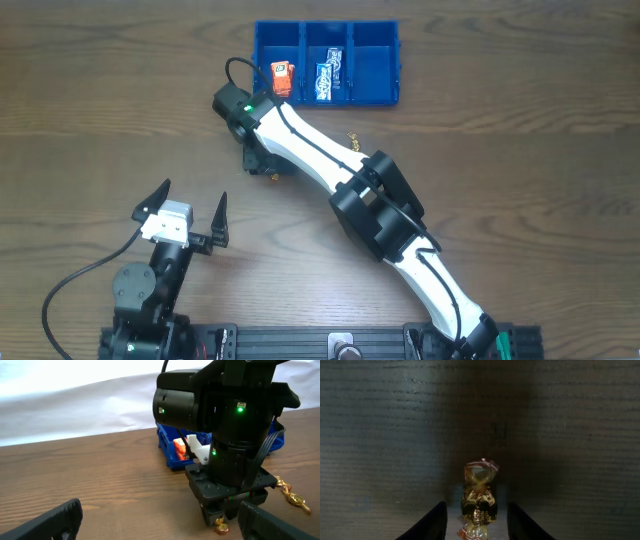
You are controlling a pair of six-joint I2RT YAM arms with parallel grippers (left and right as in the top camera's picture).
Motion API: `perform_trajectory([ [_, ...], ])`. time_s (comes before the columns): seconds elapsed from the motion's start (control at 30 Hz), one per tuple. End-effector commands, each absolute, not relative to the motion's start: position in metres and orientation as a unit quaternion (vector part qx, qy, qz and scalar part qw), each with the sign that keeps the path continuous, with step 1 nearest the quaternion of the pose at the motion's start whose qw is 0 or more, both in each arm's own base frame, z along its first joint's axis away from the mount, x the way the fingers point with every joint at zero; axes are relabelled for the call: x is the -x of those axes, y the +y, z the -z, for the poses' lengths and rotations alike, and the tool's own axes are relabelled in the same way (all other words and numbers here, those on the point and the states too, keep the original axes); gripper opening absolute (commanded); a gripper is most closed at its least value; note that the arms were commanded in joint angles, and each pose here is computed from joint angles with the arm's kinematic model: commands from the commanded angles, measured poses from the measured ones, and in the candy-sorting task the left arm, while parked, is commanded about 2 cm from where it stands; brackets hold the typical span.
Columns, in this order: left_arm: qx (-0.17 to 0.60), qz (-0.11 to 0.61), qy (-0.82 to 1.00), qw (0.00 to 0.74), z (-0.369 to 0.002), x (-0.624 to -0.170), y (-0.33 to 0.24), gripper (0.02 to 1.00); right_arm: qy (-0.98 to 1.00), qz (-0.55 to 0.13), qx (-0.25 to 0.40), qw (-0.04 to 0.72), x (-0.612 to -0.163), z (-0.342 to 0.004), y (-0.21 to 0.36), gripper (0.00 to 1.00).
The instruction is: Sort Candies Into Trays
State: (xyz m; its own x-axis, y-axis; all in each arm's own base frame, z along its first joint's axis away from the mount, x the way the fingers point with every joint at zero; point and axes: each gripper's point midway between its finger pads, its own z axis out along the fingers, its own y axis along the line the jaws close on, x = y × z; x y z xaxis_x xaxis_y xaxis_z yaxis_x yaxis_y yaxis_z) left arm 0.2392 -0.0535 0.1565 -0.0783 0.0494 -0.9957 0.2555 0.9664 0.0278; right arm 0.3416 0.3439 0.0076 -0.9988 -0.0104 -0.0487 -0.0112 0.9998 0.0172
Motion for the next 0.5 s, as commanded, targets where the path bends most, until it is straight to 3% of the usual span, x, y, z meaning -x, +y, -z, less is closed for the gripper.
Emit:
perform_trajectory([
  [0.03, -0.108, 0.077, 0.749, 0.650, -0.1392, -0.2380, -0.0535, 0.996, 1.000, 0.009, -0.010, 0.022, -0.3489, 0.0037, 0.3297, 0.332],
  [0.5, -0.108, 0.077, 0.749, 0.650, -0.1392, -0.2380, -0.0535, 0.996, 1.000, 0.011, -0.011, 0.025, -0.3504, 0.0036, 0.3290, 0.205],
])
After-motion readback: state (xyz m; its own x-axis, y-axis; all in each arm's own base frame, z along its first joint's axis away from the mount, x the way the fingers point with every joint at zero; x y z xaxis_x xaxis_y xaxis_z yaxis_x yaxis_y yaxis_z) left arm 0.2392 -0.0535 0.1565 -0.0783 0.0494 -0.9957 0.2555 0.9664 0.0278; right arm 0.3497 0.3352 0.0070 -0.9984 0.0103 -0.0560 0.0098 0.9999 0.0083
